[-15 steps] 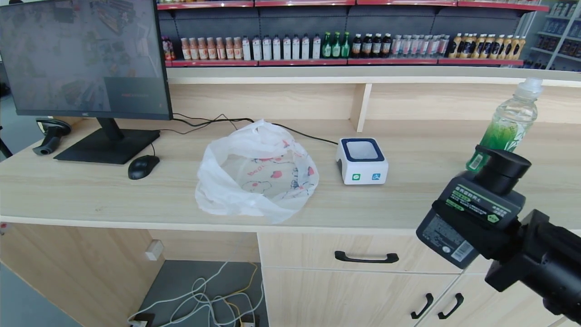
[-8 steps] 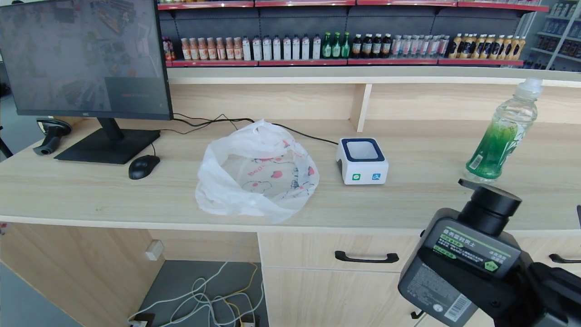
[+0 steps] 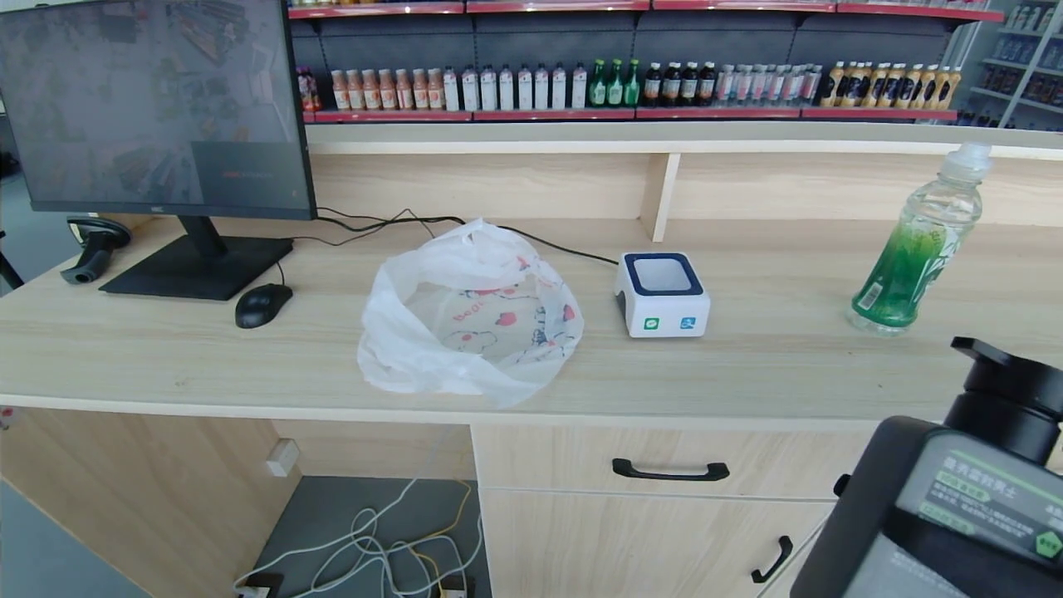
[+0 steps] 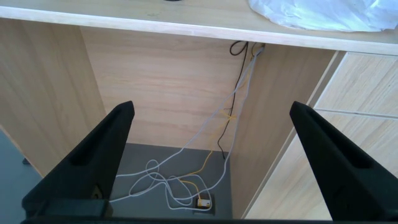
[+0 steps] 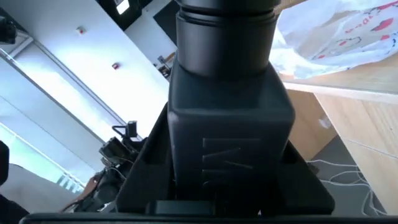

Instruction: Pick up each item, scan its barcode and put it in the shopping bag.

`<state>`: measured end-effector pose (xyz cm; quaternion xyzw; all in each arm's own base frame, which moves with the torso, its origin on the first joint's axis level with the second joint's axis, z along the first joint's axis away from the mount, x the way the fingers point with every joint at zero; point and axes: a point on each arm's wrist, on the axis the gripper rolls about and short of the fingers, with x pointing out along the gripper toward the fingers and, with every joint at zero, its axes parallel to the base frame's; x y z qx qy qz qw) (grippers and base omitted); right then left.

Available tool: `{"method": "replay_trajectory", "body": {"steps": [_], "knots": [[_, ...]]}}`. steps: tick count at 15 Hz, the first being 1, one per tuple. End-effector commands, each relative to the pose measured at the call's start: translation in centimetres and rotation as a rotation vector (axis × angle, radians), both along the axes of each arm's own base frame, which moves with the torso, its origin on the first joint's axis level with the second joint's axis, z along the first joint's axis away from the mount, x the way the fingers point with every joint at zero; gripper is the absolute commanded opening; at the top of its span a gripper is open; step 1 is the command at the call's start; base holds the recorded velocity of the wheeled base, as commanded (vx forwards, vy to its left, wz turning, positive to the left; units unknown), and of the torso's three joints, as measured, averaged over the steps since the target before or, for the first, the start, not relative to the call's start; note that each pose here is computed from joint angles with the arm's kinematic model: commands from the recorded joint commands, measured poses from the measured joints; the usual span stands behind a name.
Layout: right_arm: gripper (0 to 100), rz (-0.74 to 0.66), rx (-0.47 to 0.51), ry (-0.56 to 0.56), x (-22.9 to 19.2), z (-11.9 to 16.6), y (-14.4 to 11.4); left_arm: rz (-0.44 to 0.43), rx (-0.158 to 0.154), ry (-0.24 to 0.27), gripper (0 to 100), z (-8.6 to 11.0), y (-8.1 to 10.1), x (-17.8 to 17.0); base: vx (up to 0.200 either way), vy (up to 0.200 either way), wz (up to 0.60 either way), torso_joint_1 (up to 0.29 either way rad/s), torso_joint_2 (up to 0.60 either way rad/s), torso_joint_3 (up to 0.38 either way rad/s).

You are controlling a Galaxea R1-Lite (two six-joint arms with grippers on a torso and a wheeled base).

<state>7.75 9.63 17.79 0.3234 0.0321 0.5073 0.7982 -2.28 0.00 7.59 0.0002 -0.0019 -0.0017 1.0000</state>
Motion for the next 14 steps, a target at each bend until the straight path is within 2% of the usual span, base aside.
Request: {"method": "replay_trajectory", "body": {"steps": [1, 5, 7, 10, 14], "knots": [[0, 0.02, 0.036, 0.005, 0.1, 0.7, 0.1, 0.0, 0.0, -0.001, 100, 0.0, 0.0, 0.0, 0.0, 0.0, 0.0, 0.0, 0.0, 0.0], [0, 0.071, 0.118, 0.109, 3.2, 2.6, 3.9, 0.0, 0.0, -0.001, 100, 0.0, 0.0, 0.0, 0.0, 0.0, 0.0, 0.0, 0.0, 0.0], [0, 0.1, 0.159, 0.127, 4.2, 3.0, 5.1, 0.0, 0.0, -0.001, 100, 0.0, 0.0, 0.0, 0.0, 0.0, 0.0, 0.0, 0.0, 0.0], [0, 0.105, 0.148, 0.14, 5.7, 1.9, 6.9, 0.0, 0.0, -0.001, 100, 0.0, 0.0, 0.0, 0.0, 0.0, 0.0, 0.0, 0.0, 0.0], [0, 0.147, 0.204, 0.102, 6.7, 3.6, 8.5, 0.0, 0.0, -0.001, 100, 0.0, 0.0, 0.0, 0.0, 0.0, 0.0, 0.0, 0.0, 0.0]]}}
